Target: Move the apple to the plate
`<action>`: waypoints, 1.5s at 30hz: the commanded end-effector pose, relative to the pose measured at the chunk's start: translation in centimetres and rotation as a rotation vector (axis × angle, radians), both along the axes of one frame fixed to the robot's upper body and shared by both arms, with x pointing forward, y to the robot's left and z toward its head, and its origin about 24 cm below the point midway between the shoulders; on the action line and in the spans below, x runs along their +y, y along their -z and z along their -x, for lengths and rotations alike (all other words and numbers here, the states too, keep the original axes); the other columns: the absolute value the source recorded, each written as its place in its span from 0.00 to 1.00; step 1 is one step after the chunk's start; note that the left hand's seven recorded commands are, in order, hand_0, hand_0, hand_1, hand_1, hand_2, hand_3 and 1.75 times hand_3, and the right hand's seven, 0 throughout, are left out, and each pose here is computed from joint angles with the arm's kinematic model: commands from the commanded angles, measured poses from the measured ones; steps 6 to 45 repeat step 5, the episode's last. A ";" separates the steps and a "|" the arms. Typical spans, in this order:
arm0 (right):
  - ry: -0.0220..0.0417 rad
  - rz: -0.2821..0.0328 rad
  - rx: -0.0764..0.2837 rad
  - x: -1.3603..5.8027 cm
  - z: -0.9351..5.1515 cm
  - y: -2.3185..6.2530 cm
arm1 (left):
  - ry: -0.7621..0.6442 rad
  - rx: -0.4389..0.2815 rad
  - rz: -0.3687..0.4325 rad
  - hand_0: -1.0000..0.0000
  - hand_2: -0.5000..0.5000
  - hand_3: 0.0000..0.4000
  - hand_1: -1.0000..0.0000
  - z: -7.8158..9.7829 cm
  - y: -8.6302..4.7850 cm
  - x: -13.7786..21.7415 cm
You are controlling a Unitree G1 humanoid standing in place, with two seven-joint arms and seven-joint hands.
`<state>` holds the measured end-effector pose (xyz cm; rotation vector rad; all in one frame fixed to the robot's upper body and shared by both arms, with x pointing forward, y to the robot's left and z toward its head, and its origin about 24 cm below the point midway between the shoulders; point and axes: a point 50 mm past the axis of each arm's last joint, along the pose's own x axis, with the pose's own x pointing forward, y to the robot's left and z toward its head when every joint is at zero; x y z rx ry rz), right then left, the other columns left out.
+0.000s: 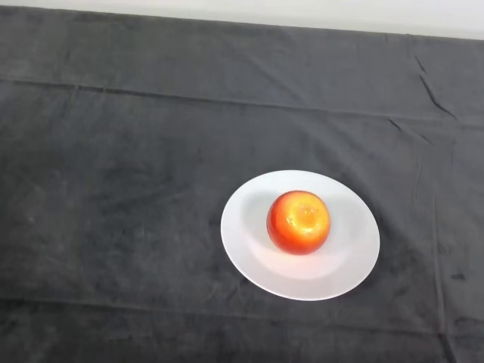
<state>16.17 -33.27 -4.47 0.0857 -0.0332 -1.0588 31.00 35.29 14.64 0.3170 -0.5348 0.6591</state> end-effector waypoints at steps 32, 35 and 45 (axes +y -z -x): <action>-0.0005 -0.276 0.196 5.88 4.41 5.60 | -0.003 0.030 -0.004 1.00 0.50 0.00 1.00 0.2 0.5 0.2; -0.0005 -0.276 0.196 5.88 4.41 5.60 | -0.003 0.030 -0.004 1.00 0.50 0.00 1.00 0.2 0.5 0.2; -0.0005 -0.276 0.196 5.88 4.41 5.60 | -0.003 0.030 -0.004 1.00 0.50 0.00 1.00 0.2 0.5 0.2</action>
